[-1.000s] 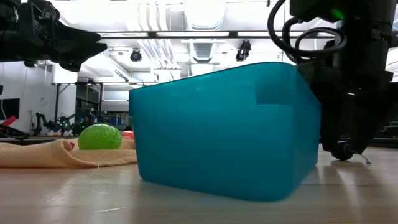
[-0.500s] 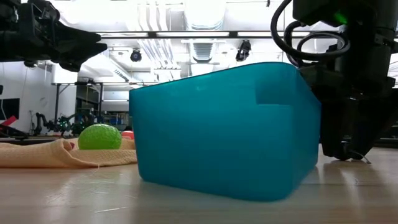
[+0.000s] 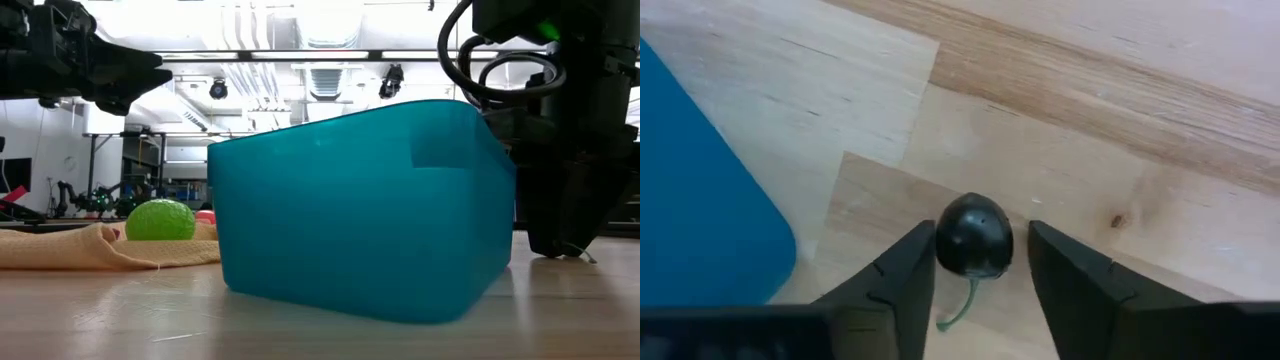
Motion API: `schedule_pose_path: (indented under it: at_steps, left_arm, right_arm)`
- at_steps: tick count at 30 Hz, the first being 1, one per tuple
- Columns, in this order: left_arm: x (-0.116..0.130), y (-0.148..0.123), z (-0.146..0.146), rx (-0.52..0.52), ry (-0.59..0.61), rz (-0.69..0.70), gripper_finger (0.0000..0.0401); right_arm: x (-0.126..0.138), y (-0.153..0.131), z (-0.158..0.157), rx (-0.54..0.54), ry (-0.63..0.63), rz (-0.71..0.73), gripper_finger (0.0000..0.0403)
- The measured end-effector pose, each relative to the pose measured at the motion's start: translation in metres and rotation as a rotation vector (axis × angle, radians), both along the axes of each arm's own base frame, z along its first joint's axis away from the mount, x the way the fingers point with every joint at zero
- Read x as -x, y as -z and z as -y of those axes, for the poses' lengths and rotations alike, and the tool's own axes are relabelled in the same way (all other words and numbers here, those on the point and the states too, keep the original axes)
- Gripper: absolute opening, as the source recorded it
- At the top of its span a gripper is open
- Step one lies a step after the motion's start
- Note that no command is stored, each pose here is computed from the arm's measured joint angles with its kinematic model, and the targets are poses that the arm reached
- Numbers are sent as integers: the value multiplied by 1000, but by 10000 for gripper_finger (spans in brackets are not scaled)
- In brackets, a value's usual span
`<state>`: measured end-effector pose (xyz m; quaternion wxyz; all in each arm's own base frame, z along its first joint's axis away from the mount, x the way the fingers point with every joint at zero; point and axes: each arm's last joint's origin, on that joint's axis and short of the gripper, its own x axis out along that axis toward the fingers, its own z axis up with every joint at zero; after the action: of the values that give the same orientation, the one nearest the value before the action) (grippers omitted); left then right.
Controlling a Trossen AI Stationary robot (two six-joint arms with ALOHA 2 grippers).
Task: Pick and placing Produce into tupperware
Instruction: Put the black cherry into the blue bin
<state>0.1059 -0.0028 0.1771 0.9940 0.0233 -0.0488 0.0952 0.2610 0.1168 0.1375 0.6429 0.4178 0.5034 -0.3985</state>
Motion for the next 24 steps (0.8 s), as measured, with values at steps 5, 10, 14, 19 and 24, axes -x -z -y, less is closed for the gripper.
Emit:
schedule_pose_path:
  at_steps: [5,10,14,19,24]
  left_arm:
    - [0,0,0,0,0,0,202]
    - [0,0,0,0,0,0,202]
    - [0,0,0,0,0,0,202]
    - [0,0,0,0,0,0,202]
    - [0,0,0,0,-1,0,202]
  right_arm:
    - [-1,0,0,3,-26,2,110]
    - [-1,0,-1,4,-49,7,94]
    - [-1,-1,-1,2,-49,8,102]
    - [1,-6,1,-4,-53,5,100]
    - [3,-16,1,-10,-80,39,96]
